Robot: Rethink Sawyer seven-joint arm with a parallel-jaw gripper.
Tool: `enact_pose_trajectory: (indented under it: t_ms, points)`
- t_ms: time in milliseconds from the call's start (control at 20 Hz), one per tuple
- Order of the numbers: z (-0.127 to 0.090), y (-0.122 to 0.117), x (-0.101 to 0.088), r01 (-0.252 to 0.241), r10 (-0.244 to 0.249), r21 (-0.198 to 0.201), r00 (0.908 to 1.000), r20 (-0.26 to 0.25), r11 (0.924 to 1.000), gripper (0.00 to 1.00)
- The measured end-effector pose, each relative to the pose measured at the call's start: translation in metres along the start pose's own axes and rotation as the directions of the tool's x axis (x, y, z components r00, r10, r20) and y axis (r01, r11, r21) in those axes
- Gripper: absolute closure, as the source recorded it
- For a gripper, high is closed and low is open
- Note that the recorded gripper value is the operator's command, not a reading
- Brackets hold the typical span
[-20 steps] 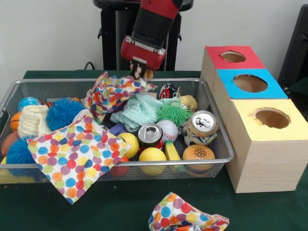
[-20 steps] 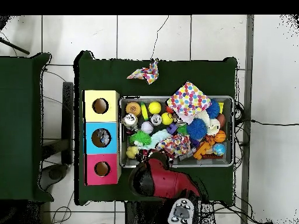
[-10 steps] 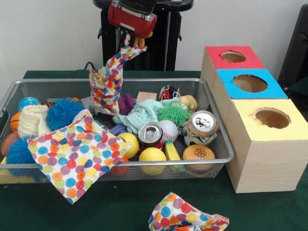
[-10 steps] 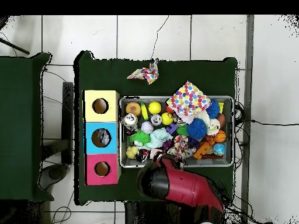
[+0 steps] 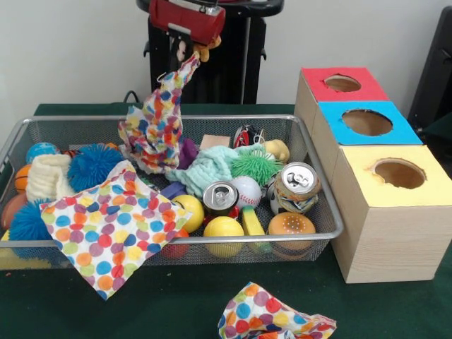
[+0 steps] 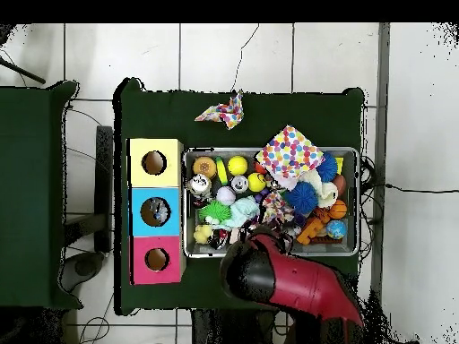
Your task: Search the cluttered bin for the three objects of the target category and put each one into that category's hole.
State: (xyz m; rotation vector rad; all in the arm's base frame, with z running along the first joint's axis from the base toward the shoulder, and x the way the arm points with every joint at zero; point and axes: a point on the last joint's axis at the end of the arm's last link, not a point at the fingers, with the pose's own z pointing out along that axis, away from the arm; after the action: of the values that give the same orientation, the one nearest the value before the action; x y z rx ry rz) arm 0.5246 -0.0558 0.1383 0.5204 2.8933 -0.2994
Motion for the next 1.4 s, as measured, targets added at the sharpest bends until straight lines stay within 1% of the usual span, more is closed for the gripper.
enact_pose_trajectory:
  t_ms: [50,200,250,400,450,500,650,700,750,950,1250,1400]
  points:
    - [0.001,-0.003,-0.006,-0.017,0.017,-0.021,0.9999,0.001,0.9996,1.0]
    - [0.004,-0.01,-0.016,-0.041,0.041,-0.045,0.9991,0.002,0.9981,1.0]
    - [0.006,-0.018,-0.025,-0.069,0.069,-0.066,0.9976,0.003,0.9954,1.0]
    - [0.011,-0.034,-0.037,-0.111,0.111,-0.09,0.9938,-0.004,0.9898,1.0]
    - [0.016,-0.049,-0.045,-0.147,0.146,-0.104,0.9891,-0.017,0.9836,1.0]
    - [0.017,-0.053,-0.048,-0.158,0.156,-0.108,0.9875,-0.022,0.9815,1.0]
    - [0.021,-0.071,-0.057,-0.204,0.199,-0.128,0.9788,-0.048,0.9706,1.0]
    - [0.021,-0.074,-0.058,-0.21,0.205,-0.131,0.9774,-0.053,0.9689,1.0]
    - [0.022,-0.08,-0.061,-0.224,0.217,-0.141,0.974,-0.067,0.9642,1.0]
    - [0.022,-0.082,-0.065,-0.229,0.22,-0.153,0.9725,-0.078,0.9613,1.0]
    - [0.017,-0.064,-0.071,-0.2,0.19,-0.178,0.9793,-0.071,0.9635,1.0]
    - [0.017,-0.059,-0.074,-0.193,0.183,-0.196,0.9808,-0.068,0.9616,1.0]
